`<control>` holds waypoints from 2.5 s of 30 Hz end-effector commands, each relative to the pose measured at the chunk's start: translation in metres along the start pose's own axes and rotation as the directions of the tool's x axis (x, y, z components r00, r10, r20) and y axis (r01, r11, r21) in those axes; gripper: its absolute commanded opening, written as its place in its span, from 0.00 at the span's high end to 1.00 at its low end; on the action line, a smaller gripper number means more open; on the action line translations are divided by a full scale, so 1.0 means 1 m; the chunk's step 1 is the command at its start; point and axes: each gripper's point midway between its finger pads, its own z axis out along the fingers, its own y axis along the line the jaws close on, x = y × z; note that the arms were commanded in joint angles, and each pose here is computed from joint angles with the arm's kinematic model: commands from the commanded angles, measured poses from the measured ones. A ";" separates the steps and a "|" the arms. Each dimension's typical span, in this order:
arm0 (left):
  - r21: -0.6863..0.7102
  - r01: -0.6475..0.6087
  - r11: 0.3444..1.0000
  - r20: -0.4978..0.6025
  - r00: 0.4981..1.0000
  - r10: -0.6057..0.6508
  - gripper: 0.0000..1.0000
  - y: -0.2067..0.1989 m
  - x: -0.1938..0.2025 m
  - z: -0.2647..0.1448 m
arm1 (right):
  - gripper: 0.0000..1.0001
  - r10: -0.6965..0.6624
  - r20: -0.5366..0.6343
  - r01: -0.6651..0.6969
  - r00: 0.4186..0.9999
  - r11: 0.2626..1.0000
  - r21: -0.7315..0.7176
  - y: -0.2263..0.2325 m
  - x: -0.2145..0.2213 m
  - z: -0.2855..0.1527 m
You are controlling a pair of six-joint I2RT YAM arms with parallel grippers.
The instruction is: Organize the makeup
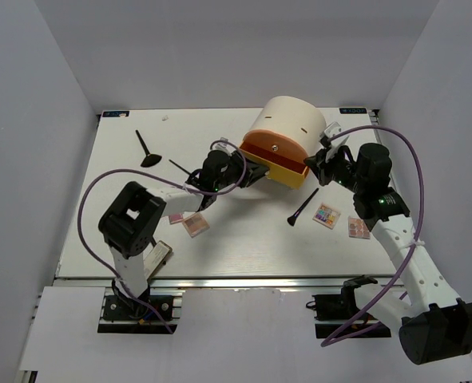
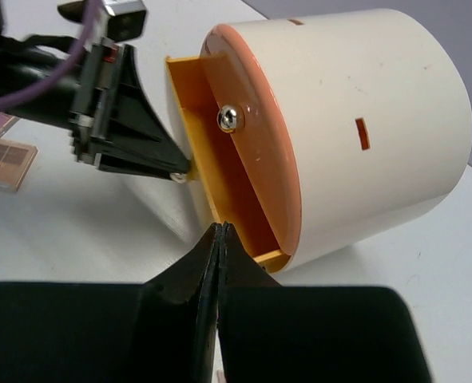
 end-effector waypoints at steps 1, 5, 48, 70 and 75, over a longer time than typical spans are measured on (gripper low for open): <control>-0.004 -0.029 1.000 -0.023 0.999 0.028 0.96 -0.012 0.010 -0.037 | 1.00 0.009 0.002 -0.009 1.000 1.000 0.002 0.002 0.003 -0.005; -0.003 -0.028 1.000 -0.055 0.998 0.028 0.95 -0.013 0.019 -0.051 | 1.00 0.019 -0.012 -0.019 1.000 1.000 -0.012 0.005 0.010 -0.005; -0.446 -0.316 0.838 0.199 0.877 0.437 0.10 0.031 -0.082 -0.242 | 0.11 -0.082 -0.684 0.016 0.724 0.995 -0.103 -0.042 0.258 -0.045; -0.597 -0.438 0.672 -0.014 0.843 0.537 0.04 0.093 -0.065 -0.267 | 0.78 -0.050 -0.786 -0.126 0.616 0.979 -0.162 -0.032 0.306 -0.041; -0.632 -0.467 0.619 -0.077 0.832 0.550 0.04 0.115 -0.059 -0.275 | 1.00 -0.063 -0.693 -0.131 0.719 0.966 -0.225 -0.013 0.264 -0.054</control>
